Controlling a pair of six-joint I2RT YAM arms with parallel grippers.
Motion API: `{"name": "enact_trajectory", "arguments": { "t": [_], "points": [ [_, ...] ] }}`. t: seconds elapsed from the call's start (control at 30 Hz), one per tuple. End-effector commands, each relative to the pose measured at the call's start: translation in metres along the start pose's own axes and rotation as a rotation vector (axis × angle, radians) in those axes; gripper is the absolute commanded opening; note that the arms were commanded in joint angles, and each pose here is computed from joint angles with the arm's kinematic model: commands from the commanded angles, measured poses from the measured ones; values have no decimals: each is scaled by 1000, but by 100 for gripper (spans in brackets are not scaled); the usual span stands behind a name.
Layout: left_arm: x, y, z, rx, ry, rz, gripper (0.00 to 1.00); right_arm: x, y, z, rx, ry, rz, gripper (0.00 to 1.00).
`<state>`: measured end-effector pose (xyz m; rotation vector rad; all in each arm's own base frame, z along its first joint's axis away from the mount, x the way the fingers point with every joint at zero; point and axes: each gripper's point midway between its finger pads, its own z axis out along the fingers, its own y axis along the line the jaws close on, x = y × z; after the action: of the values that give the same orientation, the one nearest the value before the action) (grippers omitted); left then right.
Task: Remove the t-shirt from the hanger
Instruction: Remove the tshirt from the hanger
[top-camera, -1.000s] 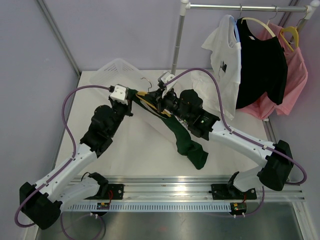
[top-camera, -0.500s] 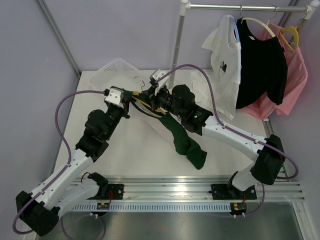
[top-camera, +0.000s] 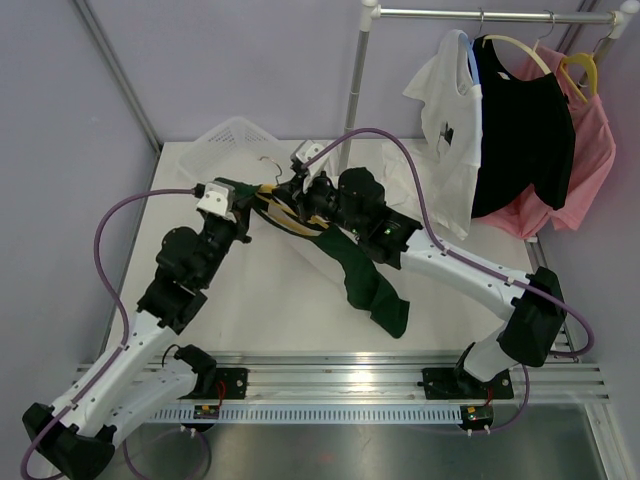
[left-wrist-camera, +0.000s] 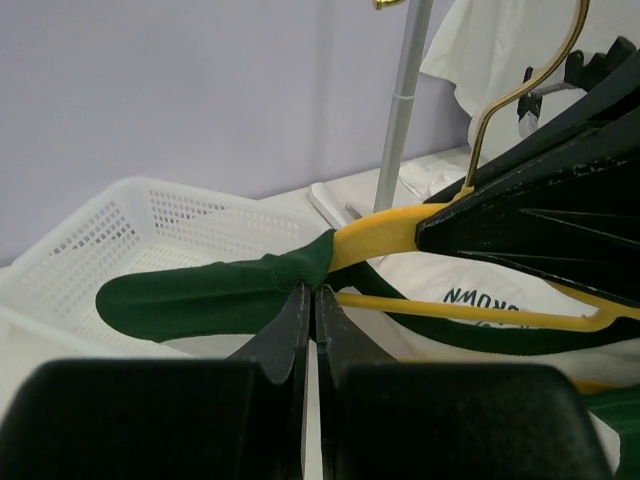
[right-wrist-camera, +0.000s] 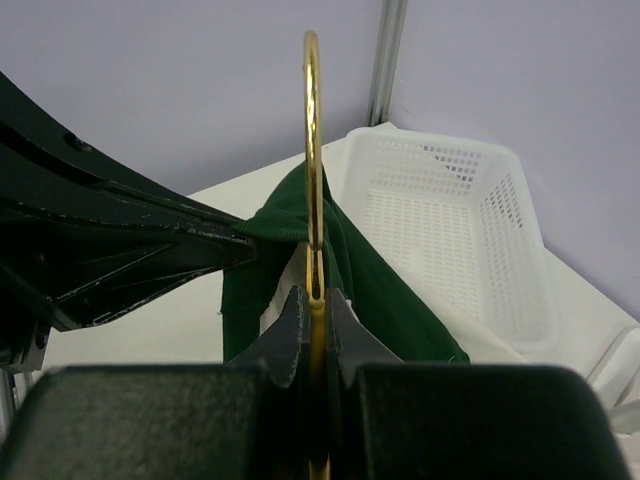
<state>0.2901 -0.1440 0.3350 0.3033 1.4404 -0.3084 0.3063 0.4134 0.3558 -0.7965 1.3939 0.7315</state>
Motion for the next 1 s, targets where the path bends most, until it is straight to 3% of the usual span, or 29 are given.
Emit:
{"name": "enact_trajectory", "arguments": {
  "t": [0.0,0.13,0.27,0.3,0.47,0.77,0.97],
  "points": [
    [-58,-7,-5,40,-130,-47,0,-27,4,5,-2,-67,-49,0],
    [-74,-13,-9,71,-131,-85,0,-38,12,0,27,-79,-60,0],
    [-114,-18,-19,114,-173,-106,0,-77,25,-15,105,-80,-63,0],
    [-115,-19,-20,120,-155,-107,0,-69,21,-20,143,-12,-66,0],
    [-147,-22,-21,139,-161,-113,0,-96,28,-35,209,17,7,0],
    [-174,-48,-15,242,-149,-134,0,-105,6,-49,392,56,-25,0],
    [-175,-72,-8,274,-118,-103,0,-111,2,-56,411,46,-26,0]
  ]
}}
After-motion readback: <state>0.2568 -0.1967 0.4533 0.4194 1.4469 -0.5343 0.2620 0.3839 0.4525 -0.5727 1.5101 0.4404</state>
